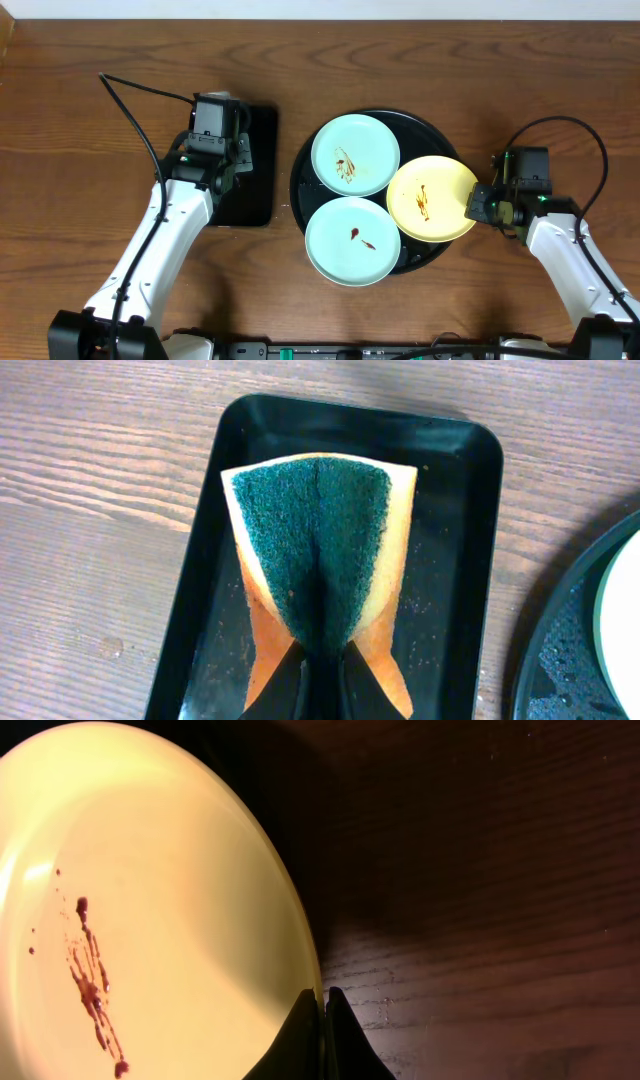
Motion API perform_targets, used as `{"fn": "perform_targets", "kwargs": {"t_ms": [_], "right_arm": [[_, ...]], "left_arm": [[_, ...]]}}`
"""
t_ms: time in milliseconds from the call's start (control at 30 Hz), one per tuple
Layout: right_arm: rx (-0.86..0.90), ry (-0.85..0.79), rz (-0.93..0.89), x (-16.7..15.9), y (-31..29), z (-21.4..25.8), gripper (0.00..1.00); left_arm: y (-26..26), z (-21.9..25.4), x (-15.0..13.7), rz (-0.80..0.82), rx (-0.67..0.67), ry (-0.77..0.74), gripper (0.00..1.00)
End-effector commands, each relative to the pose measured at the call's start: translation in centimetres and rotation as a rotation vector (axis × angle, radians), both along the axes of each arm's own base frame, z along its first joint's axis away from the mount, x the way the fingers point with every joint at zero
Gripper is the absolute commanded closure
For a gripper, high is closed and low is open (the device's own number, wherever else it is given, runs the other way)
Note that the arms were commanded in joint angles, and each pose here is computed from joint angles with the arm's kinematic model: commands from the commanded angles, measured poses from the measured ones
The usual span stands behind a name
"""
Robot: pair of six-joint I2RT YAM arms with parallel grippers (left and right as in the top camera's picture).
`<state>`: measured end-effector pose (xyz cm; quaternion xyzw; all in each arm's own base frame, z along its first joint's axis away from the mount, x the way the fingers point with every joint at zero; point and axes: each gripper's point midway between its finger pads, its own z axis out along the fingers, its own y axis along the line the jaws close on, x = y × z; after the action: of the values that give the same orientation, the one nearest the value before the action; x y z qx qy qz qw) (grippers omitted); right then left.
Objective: Clean dirty plates on tray and stack at the side
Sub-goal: 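Lift the sponge with the left gripper toward the yellow plate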
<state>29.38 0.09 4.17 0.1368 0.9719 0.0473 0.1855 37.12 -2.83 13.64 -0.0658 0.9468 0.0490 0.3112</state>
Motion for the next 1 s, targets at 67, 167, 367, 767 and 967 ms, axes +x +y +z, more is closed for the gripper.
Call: {"fn": "perform_targets", "kwargs": {"t_ms": [67, 167, 367, 767, 967], "right_arm": [[0.019, -0.008, 0.002, 0.3, 0.2, 0.3, 0.99], [0.019, -0.008, 0.001, 0.3, 0.2, 0.3, 0.99], [0.015, -0.008, 0.012, 0.3, 0.2, 0.3, 0.99], [0.015, -0.007, 0.012, 0.3, 0.2, 0.3, 0.99], [0.015, -0.007, 0.012, 0.3, 0.2, 0.3, 0.99]], "left_arm": [[-2.4, 1.5, 0.4, -0.103, -0.102, -0.029, 0.93], [-2.2, 1.3, 0.4, -0.095, -0.088, -0.027, 0.93], [-1.5, 1.6, 0.7, -0.071, -0.058, -0.045, 0.93], [-1.5, 1.7, 0.8, -0.072, -0.058, -0.048, 0.92], [-2.4, 1.6, 0.7, -0.102, -0.096, -0.041, 0.92]]}}
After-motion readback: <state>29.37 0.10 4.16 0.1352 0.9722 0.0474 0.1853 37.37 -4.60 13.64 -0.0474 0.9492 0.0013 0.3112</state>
